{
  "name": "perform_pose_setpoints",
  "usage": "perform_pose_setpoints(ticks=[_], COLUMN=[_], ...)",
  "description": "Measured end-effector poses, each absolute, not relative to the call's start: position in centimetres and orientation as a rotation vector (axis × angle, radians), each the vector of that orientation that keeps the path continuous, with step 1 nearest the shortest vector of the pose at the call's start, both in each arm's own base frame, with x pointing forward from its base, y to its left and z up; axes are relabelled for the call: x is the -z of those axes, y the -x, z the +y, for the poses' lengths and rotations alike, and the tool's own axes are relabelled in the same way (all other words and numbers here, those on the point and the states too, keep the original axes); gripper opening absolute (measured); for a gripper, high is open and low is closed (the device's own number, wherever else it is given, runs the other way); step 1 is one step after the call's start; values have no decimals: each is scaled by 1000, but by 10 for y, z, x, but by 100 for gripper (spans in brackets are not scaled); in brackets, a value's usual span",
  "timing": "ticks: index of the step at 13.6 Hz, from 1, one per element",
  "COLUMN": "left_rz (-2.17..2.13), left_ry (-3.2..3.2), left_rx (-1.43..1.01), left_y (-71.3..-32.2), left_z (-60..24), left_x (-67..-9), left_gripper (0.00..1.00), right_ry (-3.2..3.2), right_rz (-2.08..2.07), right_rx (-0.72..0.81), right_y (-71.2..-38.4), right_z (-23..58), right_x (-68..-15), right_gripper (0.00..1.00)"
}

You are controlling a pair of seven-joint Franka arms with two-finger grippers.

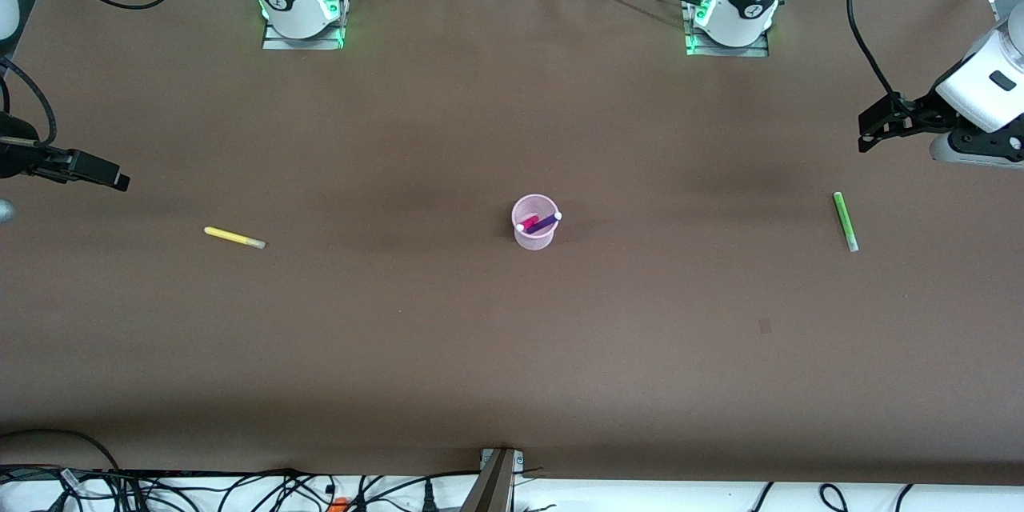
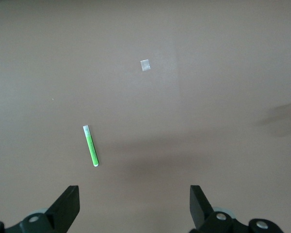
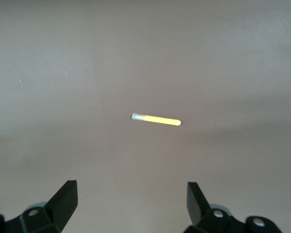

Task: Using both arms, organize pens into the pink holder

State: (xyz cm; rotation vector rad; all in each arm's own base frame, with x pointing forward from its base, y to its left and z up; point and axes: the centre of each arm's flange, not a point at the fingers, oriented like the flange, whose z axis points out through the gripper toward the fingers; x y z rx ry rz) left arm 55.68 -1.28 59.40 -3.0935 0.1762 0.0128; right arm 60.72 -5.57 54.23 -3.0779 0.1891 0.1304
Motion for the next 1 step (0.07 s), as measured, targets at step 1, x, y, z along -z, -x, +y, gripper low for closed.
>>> perform_pose_setpoints(ticks=[1], left_rz=[176], left_ry=[3093], left_rx=[-14], left_y=[-557], left_z=[-13], left_x=[-594], left_gripper=[100], right_ry=[3082], right_rz=[175], right_rx=[-152], right_y=[-606], right_z=[-51], right_x=[-541], right_gripper=[100])
